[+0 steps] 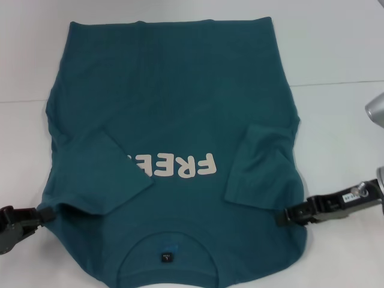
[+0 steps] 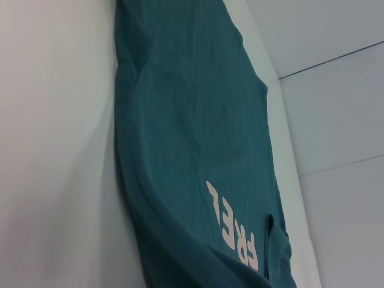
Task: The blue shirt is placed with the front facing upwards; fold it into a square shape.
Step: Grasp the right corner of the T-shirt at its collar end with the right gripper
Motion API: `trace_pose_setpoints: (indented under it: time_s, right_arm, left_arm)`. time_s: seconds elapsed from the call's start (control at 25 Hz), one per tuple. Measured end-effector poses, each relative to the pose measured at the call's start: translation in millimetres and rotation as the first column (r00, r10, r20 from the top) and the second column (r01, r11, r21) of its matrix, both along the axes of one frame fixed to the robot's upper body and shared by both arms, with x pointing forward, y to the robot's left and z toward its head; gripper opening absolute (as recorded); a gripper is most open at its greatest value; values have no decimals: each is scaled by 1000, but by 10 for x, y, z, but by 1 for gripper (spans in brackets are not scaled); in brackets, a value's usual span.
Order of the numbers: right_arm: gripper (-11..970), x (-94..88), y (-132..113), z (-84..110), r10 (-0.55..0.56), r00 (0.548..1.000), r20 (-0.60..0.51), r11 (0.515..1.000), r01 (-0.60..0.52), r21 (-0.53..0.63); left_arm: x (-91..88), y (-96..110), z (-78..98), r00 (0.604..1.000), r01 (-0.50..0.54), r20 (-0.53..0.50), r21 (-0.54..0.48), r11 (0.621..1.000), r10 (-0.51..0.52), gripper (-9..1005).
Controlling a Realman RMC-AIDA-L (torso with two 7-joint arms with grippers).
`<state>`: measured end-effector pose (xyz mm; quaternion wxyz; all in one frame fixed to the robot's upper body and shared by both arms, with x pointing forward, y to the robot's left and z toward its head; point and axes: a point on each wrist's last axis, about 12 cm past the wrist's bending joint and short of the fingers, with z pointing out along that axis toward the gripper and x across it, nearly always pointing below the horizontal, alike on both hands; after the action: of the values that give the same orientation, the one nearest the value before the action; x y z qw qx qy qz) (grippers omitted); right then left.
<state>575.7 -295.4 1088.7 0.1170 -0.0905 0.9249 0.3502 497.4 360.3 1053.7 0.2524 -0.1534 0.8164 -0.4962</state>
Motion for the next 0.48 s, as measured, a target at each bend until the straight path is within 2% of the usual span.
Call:
trace_pose_setpoints:
  time_s: [0.24, 0.48]
  right_arm:
    - [705, 57, 73, 97, -6, 999, 54, 996, 2, 90]
    - [702, 25, -81, 39, -16, 1000, -3, 1000, 16, -21]
  left_arm:
    - [-2, 1, -1, 1000, -1, 0, 0, 1000, 1, 49]
    - [-2, 3, 0, 1000, -3, 0, -2, 1000, 3, 48]
